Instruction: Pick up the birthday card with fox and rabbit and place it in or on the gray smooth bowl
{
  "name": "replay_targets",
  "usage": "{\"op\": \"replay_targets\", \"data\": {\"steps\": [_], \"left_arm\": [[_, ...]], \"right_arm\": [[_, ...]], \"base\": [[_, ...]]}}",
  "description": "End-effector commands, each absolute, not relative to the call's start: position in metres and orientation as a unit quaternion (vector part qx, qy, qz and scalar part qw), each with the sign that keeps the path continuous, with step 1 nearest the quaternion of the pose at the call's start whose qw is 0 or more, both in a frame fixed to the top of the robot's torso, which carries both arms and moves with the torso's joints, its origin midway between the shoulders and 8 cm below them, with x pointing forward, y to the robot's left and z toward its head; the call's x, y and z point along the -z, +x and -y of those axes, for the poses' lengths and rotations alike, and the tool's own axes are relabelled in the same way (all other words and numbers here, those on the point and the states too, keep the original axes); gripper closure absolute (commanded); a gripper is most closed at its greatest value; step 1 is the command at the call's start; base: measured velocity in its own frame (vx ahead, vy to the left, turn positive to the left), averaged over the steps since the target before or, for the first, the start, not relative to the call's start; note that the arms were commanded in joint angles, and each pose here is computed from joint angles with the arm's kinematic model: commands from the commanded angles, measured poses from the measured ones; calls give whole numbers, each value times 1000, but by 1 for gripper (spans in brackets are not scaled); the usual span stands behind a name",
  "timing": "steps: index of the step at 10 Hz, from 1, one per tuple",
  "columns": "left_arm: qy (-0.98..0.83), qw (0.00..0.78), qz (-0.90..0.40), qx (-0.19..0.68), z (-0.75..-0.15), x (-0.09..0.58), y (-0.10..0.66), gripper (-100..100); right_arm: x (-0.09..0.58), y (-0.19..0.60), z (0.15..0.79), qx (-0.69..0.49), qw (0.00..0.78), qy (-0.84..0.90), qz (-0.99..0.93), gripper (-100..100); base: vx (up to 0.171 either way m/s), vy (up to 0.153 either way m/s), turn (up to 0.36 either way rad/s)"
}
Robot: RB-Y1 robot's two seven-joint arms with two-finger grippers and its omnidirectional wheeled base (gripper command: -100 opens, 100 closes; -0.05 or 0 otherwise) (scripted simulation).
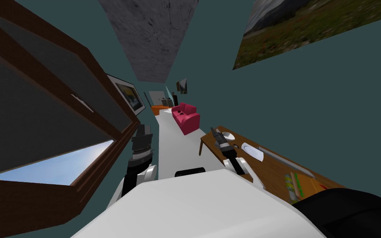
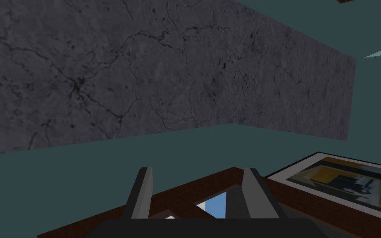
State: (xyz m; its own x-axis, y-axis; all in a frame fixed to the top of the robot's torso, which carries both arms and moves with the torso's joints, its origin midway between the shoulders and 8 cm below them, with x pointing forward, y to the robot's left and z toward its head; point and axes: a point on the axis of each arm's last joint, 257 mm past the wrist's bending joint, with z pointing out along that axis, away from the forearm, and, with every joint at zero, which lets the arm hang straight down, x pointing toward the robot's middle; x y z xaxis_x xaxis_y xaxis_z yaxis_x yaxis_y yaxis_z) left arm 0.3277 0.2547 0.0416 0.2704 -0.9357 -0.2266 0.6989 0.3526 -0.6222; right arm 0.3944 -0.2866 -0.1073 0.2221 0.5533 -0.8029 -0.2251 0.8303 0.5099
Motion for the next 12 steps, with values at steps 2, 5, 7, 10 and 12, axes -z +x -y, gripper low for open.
{"op": "replay_targets", "data": {"steps": [2,5,7,10,12], "left_arm": [[-205,770,-289,531,-255,-42,328,0],[-205,770,-288,531,-255,-42,328,0],[-205,770,-288,531,-255,-42,328,0],[-205,770,-288,531,-255,-42,328,0],[-205,770,-288,531,-255,-42,328,0]], "right_arm": [[132,398,298,-205,763,119,-602,-100],[166,401,315,-140,749,85,-642,-100],[183,402,326,-107,739,67,-662,-100],[234,398,363,-16,702,17,-712,-100],[251,395,376,19,685,-8,-728,-100]], "base": [[133,98,-114],[80,77,-94],[102,74,-74],[114,95,-133],[92,67,-60]]}}
